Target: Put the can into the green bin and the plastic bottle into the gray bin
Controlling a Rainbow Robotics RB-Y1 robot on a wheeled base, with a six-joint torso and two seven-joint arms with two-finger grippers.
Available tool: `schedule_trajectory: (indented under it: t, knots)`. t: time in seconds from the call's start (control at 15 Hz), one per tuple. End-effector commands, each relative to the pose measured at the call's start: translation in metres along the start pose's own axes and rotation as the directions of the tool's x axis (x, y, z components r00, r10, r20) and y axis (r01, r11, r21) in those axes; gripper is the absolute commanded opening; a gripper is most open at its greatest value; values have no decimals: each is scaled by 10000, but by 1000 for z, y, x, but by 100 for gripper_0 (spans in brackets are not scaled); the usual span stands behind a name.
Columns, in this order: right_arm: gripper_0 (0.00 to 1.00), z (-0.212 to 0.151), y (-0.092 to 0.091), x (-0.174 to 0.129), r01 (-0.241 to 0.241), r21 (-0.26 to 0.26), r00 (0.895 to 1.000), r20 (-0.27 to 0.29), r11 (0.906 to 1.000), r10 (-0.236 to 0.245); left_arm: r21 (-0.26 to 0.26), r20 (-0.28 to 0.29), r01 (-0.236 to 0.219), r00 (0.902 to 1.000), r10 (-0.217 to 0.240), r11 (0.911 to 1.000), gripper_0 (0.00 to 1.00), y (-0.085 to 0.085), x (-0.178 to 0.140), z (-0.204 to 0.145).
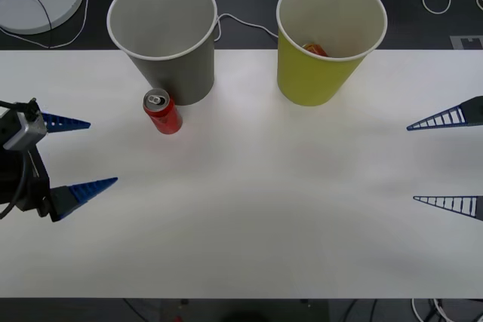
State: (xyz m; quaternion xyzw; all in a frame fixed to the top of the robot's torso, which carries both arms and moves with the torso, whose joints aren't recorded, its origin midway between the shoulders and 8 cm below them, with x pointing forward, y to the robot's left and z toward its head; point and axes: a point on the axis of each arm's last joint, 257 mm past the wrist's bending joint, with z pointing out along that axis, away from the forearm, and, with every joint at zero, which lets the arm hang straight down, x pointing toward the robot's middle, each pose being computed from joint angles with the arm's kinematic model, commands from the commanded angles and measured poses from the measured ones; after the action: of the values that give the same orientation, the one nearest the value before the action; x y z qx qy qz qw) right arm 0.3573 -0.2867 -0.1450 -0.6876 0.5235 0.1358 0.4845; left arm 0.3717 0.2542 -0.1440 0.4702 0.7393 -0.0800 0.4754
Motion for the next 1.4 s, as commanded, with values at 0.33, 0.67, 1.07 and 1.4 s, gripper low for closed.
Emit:
schedule_trajectory:
  t: [0.33, 0.67, 1.07, 1.4]
  knots:
    - [100, 0, 0, 0, 0, 0, 10000, 1, 10000, 0, -1698, 848, 1990, 9787, -1868, 9652, 100, 12, -1, 29]
    - [100, 0, 0, 0, 0, 0, 10000, 1, 10000, 0, -2450, 1926, 2901, 9497, -2468, 9251, 100, 13, 0, 47]
    - [100, 0, 0, 0, 0, 0, 10000, 1, 10000, 0, -2898, 3137, 2828, 9306, -1884, 9143, 100, 13, 16, 72]
    - [100, 0, 0, 0, 0, 0, 10000, 1, 10000, 0, -3147, 3878, 2937, 9077, -1602, 9026, 100, 18, 37, 100]
